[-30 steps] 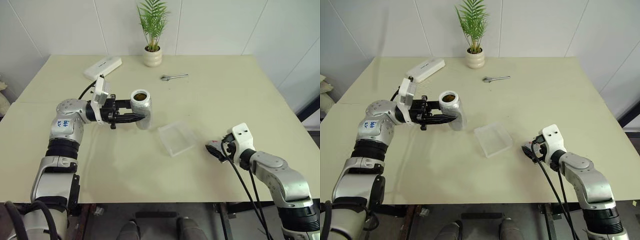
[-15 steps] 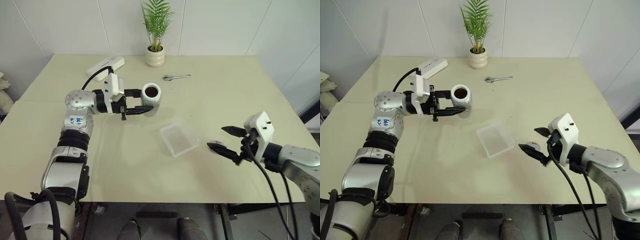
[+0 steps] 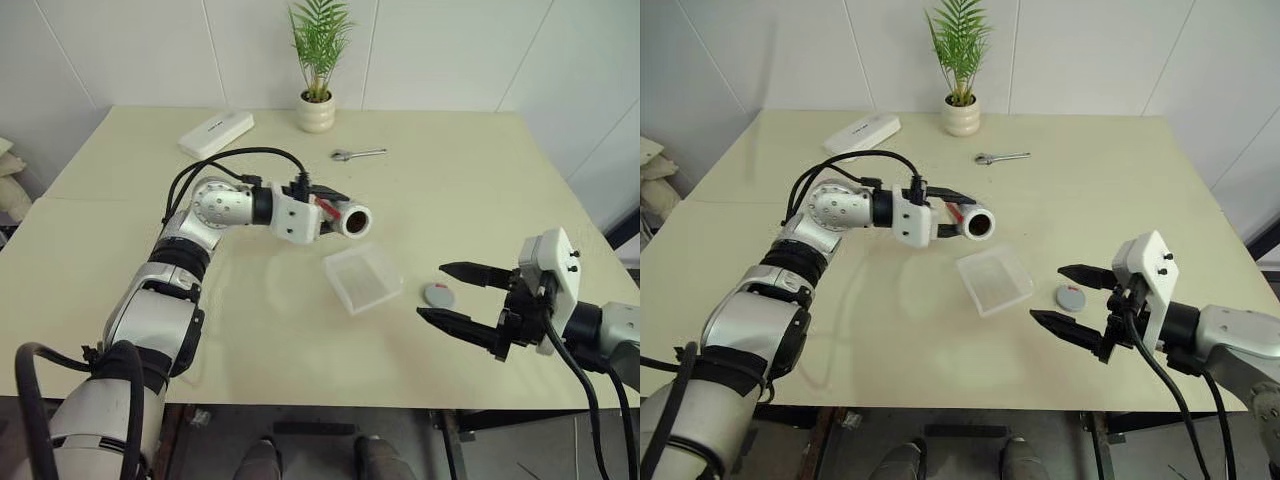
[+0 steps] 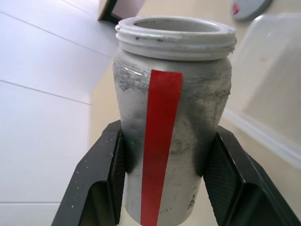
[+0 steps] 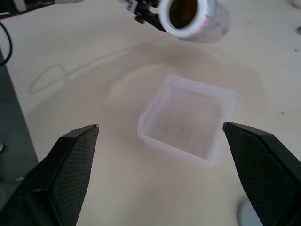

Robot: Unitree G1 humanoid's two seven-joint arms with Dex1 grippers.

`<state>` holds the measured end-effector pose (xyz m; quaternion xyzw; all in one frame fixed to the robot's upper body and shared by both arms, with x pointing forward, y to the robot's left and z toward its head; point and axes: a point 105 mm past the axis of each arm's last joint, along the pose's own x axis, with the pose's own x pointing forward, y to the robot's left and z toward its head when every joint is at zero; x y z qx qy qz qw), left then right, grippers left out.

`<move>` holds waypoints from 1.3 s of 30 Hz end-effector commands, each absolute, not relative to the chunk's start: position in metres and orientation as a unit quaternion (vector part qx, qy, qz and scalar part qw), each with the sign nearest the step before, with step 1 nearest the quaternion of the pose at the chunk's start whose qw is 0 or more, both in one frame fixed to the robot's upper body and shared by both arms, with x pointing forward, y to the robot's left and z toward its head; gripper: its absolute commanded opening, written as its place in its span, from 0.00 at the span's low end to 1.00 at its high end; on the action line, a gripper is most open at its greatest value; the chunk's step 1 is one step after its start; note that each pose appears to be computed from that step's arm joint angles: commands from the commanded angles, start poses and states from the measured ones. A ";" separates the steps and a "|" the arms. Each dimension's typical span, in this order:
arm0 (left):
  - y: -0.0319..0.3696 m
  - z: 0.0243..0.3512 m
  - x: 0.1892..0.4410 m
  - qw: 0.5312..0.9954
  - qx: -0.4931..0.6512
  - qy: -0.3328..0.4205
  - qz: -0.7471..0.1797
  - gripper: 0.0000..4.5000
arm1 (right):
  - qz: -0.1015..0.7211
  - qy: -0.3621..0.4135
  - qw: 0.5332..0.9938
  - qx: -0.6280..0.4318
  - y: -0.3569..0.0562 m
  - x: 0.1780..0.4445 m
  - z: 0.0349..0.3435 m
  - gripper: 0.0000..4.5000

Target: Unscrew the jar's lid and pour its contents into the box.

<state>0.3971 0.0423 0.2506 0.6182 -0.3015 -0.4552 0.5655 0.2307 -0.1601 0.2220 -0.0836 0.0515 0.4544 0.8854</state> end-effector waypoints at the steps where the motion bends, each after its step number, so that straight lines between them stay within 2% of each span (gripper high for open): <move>1: 0.027 0.275 0.410 0.481 0.725 -0.373 -0.324 0.43 | 0.471 0.023 0.879 -0.073 -0.155 0.218 0.240 0.99; 4: 0.016 0.276 0.412 0.381 0.774 -0.436 -0.256 0.43 | 0.496 0.011 0.866 -0.057 -0.154 0.205 0.248 0.99; 7: 0.012 0.279 0.409 0.327 0.776 -0.495 -0.217 0.43 | 0.484 0.019 0.872 -0.073 -0.161 0.204 0.248 0.99; 9: 0.011 0.280 0.407 0.303 0.774 -0.518 -0.204 0.43 | 0.476 0.018 0.876 -0.076 -0.164 0.205 0.248 0.99; 11: 0.004 0.280 0.397 0.300 0.749 -0.550 -0.215 0.43 | 0.463 0.012 0.883 -0.079 -0.166 0.209 0.249 0.99; 14: -0.003 0.268 0.389 0.239 0.746 -0.583 -0.216 0.43 | 0.456 0.007 0.886 -0.078 -0.165 0.213 0.249 0.99; 19: -0.008 0.259 0.380 0.187 0.735 -0.619 -0.204 0.43 | 0.455 0.002 0.887 -0.077 -0.162 0.216 0.249 0.99; 21: -0.006 0.253 0.381 0.147 0.744 -0.625 -0.182 0.43 | 0.454 0.004 0.888 -0.080 -0.162 0.218 0.247 0.99; 25: -0.004 0.248 0.386 0.156 0.752 -0.617 -0.172 0.43 | 0.454 -0.001 0.887 -0.078 -0.160 0.220 0.249 0.99; 30: -0.009 0.253 0.381 0.143 0.740 -0.640 -0.149 0.43 | 0.455 -0.001 0.887 -0.083 -0.159 0.225 0.249 0.99; 33: -0.008 0.257 0.381 0.188 0.736 -0.629 -0.167 0.43 | 0.455 -0.001 0.886 -0.088 -0.158 0.227 0.249 0.99; 35: -0.006 0.265 0.386 0.250 0.735 -0.606 -0.173 0.43 | 0.455 -0.003 0.886 -0.088 -0.157 0.228 0.249 0.99; 36: -0.002 0.271 0.392 0.301 0.734 -0.582 -0.179 0.43 | 0.456 -0.003 0.886 -0.088 -0.157 0.228 0.249 0.99; 37: 0.006 0.280 0.403 0.398 0.724 -0.532 -0.186 0.43 | 0.456 -0.004 0.885 -0.090 -0.157 0.228 0.248 0.99; 38: 0.012 0.284 0.409 0.460 0.706 -0.503 -0.193 0.43 | 0.458 -0.004 0.884 -0.091 -0.157 0.227 0.249 0.99; 39: 0.016 0.287 0.412 0.499 0.690 -0.484 -0.201 0.43 | 0.460 -0.004 0.883 -0.092 -0.157 0.227 0.249 0.99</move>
